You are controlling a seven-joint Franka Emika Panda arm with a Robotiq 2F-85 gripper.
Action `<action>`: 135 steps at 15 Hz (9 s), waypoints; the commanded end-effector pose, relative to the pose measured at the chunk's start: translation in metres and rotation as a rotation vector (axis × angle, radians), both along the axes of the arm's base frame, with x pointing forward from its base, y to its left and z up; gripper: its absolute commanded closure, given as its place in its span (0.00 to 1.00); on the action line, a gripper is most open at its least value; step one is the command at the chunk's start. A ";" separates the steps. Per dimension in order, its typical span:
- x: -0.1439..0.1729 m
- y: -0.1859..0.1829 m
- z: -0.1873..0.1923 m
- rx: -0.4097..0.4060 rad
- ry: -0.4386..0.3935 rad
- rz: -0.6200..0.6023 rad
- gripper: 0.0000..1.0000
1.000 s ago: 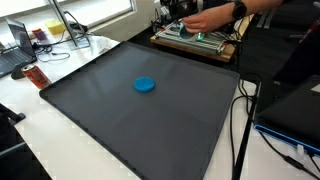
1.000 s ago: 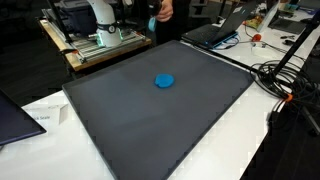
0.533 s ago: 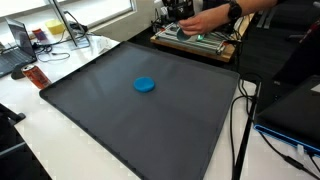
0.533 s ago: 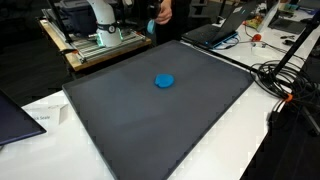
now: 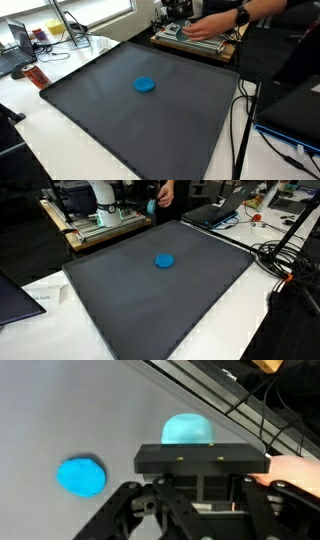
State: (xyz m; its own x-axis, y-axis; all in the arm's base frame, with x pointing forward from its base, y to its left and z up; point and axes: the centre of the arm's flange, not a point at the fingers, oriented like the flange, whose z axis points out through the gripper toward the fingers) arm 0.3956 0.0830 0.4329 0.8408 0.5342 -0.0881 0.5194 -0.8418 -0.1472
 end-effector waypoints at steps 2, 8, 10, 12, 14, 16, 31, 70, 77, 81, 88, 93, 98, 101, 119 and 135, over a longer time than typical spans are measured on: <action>0.002 -0.003 0.008 0.017 -0.028 -0.018 0.77; 0.010 -0.012 0.031 0.068 -0.049 -0.159 0.77; 0.013 -0.018 0.035 0.126 -0.054 -0.230 0.77; 0.017 -0.025 0.040 0.176 -0.069 -0.324 0.77; 0.020 -0.032 0.046 0.205 -0.100 -0.408 0.77; 0.024 -0.040 0.053 0.196 -0.147 -0.489 0.77; 0.037 -0.046 0.058 0.183 -0.211 -0.500 0.52; 0.200 -0.024 -0.085 -0.239 -0.281 -0.649 0.77; 0.195 0.019 -0.068 -0.352 -0.273 -0.702 0.77; 0.193 0.034 -0.052 -0.398 -0.260 -0.747 0.77; 0.200 0.059 -0.046 -0.629 -0.272 -0.824 0.77; 0.210 0.084 -0.054 -0.691 -0.293 -0.842 0.77; 0.224 0.100 -0.076 -0.777 -0.366 -0.858 0.77; 0.228 0.106 -0.090 -0.862 -0.416 -0.856 0.77; 0.233 0.153 -0.159 -1.080 -0.414 -0.823 0.77; 0.224 0.149 -0.129 -0.905 -0.327 -0.765 0.77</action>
